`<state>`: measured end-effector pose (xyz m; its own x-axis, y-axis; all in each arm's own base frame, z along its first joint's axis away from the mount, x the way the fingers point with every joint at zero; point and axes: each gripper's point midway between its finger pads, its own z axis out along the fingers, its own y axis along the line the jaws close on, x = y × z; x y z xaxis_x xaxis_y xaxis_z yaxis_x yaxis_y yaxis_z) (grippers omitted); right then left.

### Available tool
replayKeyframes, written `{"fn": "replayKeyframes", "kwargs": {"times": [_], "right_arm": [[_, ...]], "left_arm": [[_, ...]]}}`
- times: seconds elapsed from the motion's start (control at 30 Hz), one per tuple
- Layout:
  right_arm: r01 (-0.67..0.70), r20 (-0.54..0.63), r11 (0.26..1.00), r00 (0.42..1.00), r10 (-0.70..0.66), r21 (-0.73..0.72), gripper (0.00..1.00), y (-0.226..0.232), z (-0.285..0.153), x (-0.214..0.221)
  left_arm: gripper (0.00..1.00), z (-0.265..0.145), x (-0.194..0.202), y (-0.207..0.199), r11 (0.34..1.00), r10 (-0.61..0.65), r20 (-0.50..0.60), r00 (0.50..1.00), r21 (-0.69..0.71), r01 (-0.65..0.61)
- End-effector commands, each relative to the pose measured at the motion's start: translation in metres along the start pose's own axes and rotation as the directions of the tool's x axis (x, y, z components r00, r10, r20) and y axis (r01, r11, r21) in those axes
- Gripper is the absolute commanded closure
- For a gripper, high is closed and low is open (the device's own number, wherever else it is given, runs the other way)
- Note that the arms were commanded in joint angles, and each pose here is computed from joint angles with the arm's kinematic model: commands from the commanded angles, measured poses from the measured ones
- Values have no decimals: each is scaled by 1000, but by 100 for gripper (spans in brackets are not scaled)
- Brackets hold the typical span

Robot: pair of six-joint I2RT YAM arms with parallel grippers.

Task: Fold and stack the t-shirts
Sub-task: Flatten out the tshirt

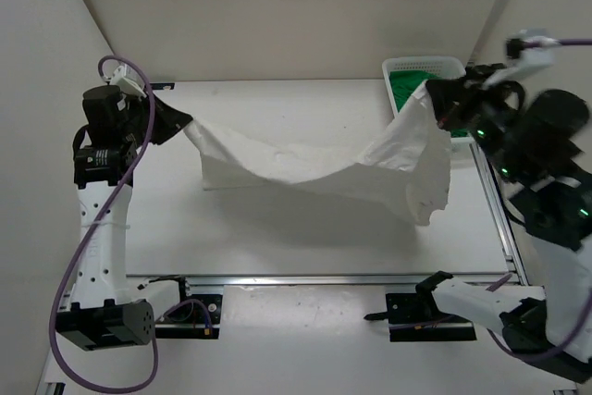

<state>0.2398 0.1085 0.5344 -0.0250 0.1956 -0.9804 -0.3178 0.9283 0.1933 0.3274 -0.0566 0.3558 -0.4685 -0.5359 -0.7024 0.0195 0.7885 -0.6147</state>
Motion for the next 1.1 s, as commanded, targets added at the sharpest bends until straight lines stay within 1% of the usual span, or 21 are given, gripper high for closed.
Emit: {"fn": "replayKeyframes", "kwargs": {"times": [0.0, 0.07, 0.13, 0.17, 0.23, 0.3, 0.33, 0.4, 0.43, 0.53, 0.6, 0.63, 0.67, 0.73, 0.77, 0.83, 0.87, 0.9, 0.97, 1.0, 1.07], "right_arm": [[28, -222, 998, 974, -42, -62, 100, -9, 82, 83], [46, -290, 998, 955, -60, -54, 100, -20, 117, 117], [31, -334, 997, 941, -54, -76, 100, -24, 142, 129], [23, -343, 998, 938, -42, -60, 100, -31, 160, 130], [-5, -357, 997, 934, -21, -74, 100, -39, 184, 127], [-21, -294, 997, 956, -3, -76, 100, -46, 210, 93], [-23, -288, 997, 958, 0, -77, 100, -50, 212, 84], [-32, -176, 994, 984, 13, -104, 99, -49, 217, 41], [-42, -111, 991, 993, 28, -125, 100, -51, 215, 21], [-12, 118, 984, 992, 34, -179, 100, -36, 180, -61], [5, 208, 977, 977, 40, -211, 100, -31, 155, -94], [16, 223, 974, 974, 36, -226, 100, -28, 144, -101], [3, 198, 974, 979, 43, -226, 100, -27, 144, -93], [8, 163, 975, 986, 29, -223, 99, -25, 137, -79], [-8, 102, 978, 994, 30, -209, 100, -29, 149, -52], [-55, -41, 983, 998, 49, -172, 100, -38, 149, 11], [-60, -45, 983, 998, 53, -171, 100, -34, 136, 19], [-112, -137, 984, 986, 93, -142, 100, -41, 142, 72], [-248, -275, 965, 937, 215, -91, 100, -49, 112, 163], [-271, -278, 959, 930, 239, -82, 100, -50, 106, 178], [-357, -422, 934, 845, 329, 12, 100, -53, 72, 271]], "left_arm": [[100, 20, 23, 35, 996, -31, -66, 997, -81, 25], [100, 42, 42, 62, 991, -74, -102, 992, -119, 61], [100, 69, 59, 88, 981, -130, -148, 980, -163, 106], [100, 77, 59, 88, 980, -146, -148, 978, -154, 123], [100, 105, 68, 94, 973, -198, -205, 959, -162, 166], [100, 120, 45, 66, 978, -207, -194, 959, -83, 194], [100, 129, 38, 61, 979, -202, -185, 962, -67, 193], [100, 128, -15, 20, 980, -190, -109, 976, 34, 195], [100, 130, -25, 14, 976, -202, -110, 973, 60, 210], [100, 97, -108, -43, 949, -216, 25, 976, 239, 203], [100, 77, -140, -60, 925, -230, 90, 969, 331, 188], [100, 66, -152, -57, 918, -240, 127, 962, 352, 183], [100, 53, -158, -59, 912, -248, 143, 958, 369, 180], [100, 57, -150, -39, 923, -253, 142, 957, 331, 195], [100, 53, -150, -40, 925, -243, 153, 958, 333, 182], [100, 66, -115, -8, 930, -257, 94, 962, 294, 220], [100, 66, -98, 12, 938, -252, 86, 964, 267, 221], [100, 59, -91, 21, 944, -245, 99, 964, 249, 215], [99, 72, -32, 73, 956, -273, 44, 961, 125, 265], [99, 68, -18, 80, 959, -270, 39, 962, 102, 265], [99, 80, 55, 129, 949, -313, -74, 947, -53, 310]]}}
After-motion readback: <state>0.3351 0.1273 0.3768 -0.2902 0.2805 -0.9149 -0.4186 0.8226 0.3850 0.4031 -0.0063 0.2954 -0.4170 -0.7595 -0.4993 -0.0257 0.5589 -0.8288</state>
